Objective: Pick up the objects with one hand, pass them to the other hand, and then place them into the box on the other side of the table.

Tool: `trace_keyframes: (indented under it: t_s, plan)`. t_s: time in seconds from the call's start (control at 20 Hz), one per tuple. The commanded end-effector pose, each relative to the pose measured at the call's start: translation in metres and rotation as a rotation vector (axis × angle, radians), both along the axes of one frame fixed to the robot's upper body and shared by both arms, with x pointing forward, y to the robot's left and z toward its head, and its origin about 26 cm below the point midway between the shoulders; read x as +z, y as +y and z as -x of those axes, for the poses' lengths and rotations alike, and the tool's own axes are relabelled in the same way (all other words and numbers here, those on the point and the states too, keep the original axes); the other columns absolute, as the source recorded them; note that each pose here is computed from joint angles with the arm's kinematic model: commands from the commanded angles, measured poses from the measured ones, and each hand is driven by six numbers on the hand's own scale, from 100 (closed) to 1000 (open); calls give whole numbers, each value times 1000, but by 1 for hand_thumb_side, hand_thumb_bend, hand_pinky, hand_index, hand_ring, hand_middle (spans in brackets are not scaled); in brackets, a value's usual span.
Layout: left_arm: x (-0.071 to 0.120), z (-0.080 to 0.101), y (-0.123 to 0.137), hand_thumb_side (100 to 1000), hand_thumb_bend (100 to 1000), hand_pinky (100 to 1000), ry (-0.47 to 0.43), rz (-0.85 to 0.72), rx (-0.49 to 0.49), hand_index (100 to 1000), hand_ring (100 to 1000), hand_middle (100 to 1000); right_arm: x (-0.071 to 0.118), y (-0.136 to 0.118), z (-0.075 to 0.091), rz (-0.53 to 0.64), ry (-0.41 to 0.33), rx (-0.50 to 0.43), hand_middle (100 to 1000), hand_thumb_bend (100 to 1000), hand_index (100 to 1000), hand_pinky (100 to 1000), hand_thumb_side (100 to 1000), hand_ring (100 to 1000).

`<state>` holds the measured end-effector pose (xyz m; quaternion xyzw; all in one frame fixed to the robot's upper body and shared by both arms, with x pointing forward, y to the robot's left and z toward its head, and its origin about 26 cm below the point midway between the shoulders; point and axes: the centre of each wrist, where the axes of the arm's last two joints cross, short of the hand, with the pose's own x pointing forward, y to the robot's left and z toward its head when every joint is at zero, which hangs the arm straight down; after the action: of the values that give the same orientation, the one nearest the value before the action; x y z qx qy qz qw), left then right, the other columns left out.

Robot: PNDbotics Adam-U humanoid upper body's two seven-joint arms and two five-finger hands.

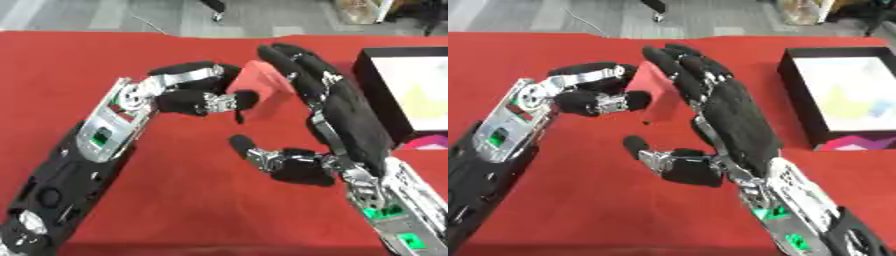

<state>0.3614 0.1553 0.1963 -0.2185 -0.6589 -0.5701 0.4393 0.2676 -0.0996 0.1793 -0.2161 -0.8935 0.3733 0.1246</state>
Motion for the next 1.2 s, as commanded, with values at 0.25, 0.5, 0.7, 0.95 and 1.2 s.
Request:
trace_keyframes:
  t_s: [0.25, 0.5, 0.7, 0.95, 1.2]
  plan:
    - [12, 9, -6, 670, 100, 777, -26, -8, -64, 591, 523, 459, 8, -2, 2, -24, -46, -27, 744, 224, 899, 715, 312, 828]
    - [11, 10, -3, 674, 100, 779, -20, -7, -62, 596, 529, 466, 8, -2, 2, -107, -53, -60, 604, 100, 760, 609, 253, 729]
    - [9, 10, -1, 714, 100, 789, -12, -10, -60, 647, 565, 516, 8, -2, 2, -194, -69, -80, 530, 100, 668, 549, 220, 666]
    - [5, 9, 6, 910, 100, 812, -6, -6, -59, 733, 641, 617, 7, -4, 1, -261, -91, -105, 511, 100, 643, 523, 236, 643]
    - [2, 6, 16, 946, 100, 817, 2, 25, -33, 741, 649, 628, 7, -7, 0, -298, -110, -125, 504, 100, 635, 513, 236, 634]
